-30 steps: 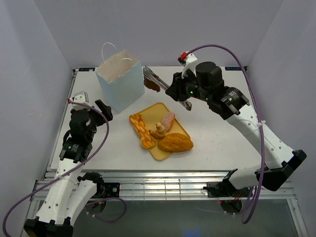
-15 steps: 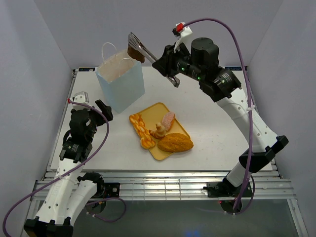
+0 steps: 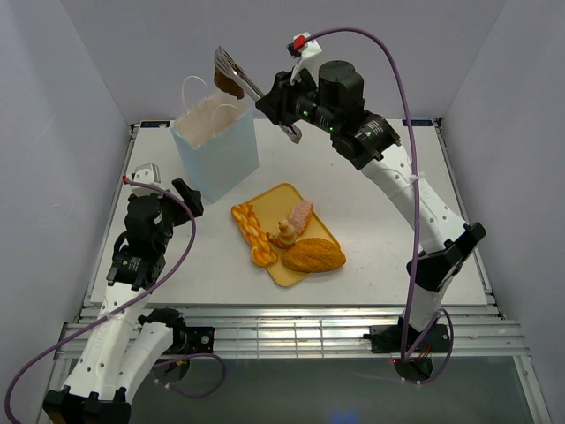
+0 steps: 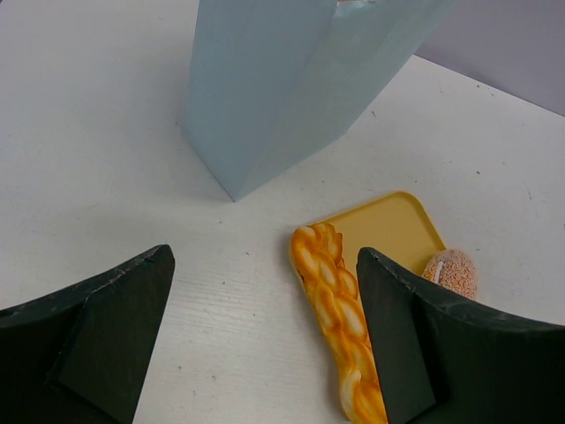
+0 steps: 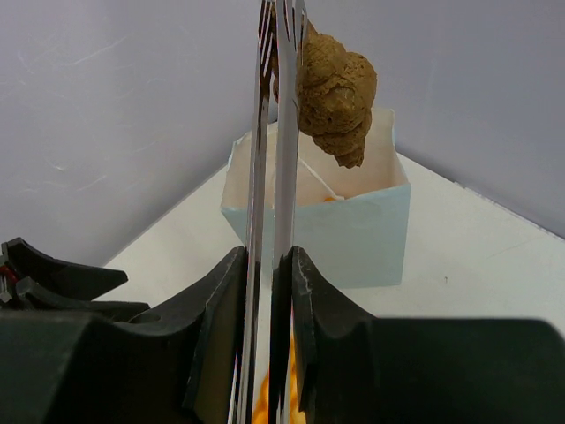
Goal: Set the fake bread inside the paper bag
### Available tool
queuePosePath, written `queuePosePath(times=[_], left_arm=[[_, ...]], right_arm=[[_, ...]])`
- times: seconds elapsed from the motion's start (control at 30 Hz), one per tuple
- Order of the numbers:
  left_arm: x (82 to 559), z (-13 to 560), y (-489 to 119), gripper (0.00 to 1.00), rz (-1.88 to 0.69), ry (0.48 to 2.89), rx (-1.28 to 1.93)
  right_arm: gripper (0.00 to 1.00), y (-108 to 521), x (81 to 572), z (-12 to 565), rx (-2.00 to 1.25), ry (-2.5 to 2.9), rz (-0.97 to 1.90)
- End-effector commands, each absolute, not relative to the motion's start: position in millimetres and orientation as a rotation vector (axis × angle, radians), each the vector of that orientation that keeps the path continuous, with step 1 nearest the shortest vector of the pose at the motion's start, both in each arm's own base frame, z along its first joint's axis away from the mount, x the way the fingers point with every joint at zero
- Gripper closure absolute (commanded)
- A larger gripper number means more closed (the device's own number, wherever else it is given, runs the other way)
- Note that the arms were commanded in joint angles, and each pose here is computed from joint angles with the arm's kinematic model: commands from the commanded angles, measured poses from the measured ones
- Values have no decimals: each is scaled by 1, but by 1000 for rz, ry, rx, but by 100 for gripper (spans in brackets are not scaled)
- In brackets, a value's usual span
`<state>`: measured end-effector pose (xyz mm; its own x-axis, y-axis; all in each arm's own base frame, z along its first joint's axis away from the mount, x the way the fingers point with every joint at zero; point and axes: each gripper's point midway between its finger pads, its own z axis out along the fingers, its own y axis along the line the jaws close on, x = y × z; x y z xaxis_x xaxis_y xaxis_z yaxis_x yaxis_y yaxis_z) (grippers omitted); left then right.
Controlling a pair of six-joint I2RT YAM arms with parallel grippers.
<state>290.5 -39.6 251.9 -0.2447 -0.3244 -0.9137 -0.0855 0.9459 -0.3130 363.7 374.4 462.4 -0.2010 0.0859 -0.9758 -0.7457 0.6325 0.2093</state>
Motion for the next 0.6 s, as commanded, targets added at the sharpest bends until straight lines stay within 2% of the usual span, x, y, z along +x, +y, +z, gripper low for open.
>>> queuePosePath(times=[0.0, 0.57], left_arm=[[292, 259, -41, 5, -251, 1793, -298], [292, 257, -44, 5, -263, 1799, -288]], right_arm=[[74, 382, 363, 518, -546, 1396, 884], [70, 422, 402, 460, -563, 1466, 914]])
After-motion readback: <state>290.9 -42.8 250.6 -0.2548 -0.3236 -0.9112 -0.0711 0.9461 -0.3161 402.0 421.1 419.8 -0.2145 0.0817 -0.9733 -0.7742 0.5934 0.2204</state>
